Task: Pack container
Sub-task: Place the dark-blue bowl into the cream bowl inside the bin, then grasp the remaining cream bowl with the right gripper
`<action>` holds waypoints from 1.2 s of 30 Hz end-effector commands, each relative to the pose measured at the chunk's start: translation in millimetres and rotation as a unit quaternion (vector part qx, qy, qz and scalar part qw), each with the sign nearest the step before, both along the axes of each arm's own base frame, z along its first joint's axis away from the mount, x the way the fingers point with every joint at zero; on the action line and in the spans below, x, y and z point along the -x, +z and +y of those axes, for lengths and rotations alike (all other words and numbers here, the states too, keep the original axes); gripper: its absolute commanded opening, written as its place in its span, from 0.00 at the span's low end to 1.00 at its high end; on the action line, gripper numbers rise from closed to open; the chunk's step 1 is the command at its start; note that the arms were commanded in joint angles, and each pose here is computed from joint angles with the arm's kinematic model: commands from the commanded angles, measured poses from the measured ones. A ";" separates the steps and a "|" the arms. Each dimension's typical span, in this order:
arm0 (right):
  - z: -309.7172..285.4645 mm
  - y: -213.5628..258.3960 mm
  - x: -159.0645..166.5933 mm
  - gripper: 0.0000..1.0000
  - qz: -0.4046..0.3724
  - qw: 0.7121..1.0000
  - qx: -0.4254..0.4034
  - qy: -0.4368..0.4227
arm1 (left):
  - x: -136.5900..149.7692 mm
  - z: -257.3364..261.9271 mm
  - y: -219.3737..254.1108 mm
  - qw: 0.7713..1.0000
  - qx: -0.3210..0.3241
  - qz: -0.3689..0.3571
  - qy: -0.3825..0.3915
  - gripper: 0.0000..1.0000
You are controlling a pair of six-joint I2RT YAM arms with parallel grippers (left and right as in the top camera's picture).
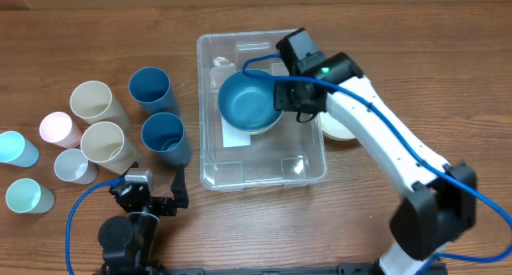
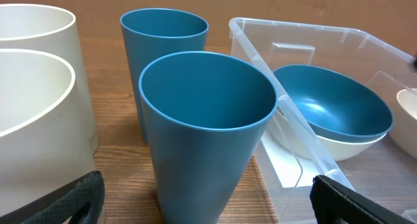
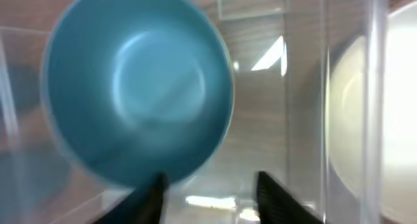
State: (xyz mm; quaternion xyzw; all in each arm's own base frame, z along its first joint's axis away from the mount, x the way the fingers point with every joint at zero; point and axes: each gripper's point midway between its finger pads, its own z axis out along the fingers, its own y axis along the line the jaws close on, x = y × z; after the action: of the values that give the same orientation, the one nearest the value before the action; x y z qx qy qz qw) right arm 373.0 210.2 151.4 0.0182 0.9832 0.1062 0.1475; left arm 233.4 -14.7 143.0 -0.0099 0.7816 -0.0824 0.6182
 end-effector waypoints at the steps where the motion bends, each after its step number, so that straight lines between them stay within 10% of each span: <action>1: 17.4 2.4 26.5 0.12 0.035 0.998 -0.034 0.032 | 0.1 -2.5 1.5 1.000 -0.006 -0.007 -0.008 1.00; 10: 60.4 -78.6 63.2 0.04 0.032 0.995 -0.042 0.084 | 0.1 -2.5 1.5 1.000 -0.006 -0.007 -0.008 1.00; 23: 43.1 -32.9 -24.0 0.04 -0.191 0.979 0.025 0.071 | 0.1 -2.5 1.5 1.000 -0.006 -0.007 -0.008 1.00; 26: 24.0 32.1 -8.8 0.26 -0.210 0.976 0.014 0.060 | 0.1 -2.5 1.5 1.000 -0.006 -0.007 -0.008 1.00; 31: -102.9 128.1 7.8 0.41 -0.258 0.955 -0.014 -0.147 | 0.1 -2.5 1.4 1.000 -0.006 -0.007 -0.008 1.00; 36: -230.2 41.4 17.6 0.48 -0.075 0.946 -0.014 -0.315 | 0.1 -2.4 1.5 1.000 -0.006 -0.007 -0.008 1.00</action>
State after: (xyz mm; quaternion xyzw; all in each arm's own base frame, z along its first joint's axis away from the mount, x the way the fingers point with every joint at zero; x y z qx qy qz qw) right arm 358.8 -0.6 245.4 0.2698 0.9006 0.0490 0.3373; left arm 233.4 -14.7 143.2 -0.0098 0.7814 -0.0824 0.6185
